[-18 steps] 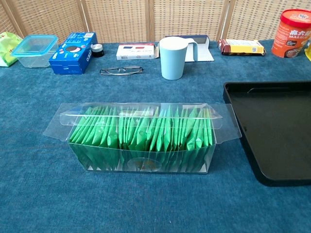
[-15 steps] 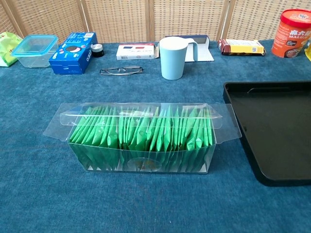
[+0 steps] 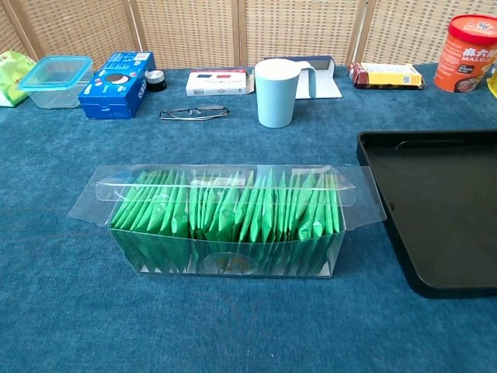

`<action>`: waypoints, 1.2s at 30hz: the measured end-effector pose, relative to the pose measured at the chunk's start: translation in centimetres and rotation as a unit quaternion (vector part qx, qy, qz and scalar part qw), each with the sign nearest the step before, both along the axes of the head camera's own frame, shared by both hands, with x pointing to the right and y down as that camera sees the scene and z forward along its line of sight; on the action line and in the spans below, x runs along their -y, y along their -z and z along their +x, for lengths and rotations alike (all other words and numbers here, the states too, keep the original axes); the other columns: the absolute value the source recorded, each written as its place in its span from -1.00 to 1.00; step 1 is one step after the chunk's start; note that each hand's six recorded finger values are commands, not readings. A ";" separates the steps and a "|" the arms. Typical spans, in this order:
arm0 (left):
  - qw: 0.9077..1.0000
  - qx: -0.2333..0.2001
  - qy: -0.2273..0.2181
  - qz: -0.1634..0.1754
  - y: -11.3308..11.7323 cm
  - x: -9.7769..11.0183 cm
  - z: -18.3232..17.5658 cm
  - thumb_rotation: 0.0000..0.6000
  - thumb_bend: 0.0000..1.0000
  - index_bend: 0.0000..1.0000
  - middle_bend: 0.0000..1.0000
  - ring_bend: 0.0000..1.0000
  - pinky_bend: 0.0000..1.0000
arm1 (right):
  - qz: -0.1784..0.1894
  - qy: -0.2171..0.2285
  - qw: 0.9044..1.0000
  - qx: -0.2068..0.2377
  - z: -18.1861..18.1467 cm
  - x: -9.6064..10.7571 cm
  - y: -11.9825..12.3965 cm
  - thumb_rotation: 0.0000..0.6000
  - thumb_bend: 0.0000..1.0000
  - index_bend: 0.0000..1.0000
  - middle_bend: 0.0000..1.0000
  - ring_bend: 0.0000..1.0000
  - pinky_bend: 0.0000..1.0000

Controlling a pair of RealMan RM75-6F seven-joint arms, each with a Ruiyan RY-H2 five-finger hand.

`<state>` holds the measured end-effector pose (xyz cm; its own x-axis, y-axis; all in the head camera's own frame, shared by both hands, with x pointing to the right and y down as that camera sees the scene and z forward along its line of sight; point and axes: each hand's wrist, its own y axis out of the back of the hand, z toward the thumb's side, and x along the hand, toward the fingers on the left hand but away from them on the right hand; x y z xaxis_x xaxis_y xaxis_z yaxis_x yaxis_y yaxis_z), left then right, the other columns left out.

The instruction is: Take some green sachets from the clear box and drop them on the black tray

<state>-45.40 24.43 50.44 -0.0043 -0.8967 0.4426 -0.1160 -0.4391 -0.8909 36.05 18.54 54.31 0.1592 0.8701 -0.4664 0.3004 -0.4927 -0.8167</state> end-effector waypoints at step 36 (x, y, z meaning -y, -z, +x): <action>1.000 -0.001 0.005 -0.003 -0.5 0.5 -1.1 1.00 -0.52 -0.72 -0.73 -0.84 -0.53 | -0.054 0.261 0.947 0.182 -22.2 1.8 -3.5 0.45 -0.57 -0.80 -0.99 -1.00 -0.89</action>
<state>-46.55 23.96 50.94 -0.0132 -0.8943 0.4472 -0.1216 -0.4425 -0.8885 13.85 16.78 57.80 0.7212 0.5799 -0.3789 0.2461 -0.7258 -0.6424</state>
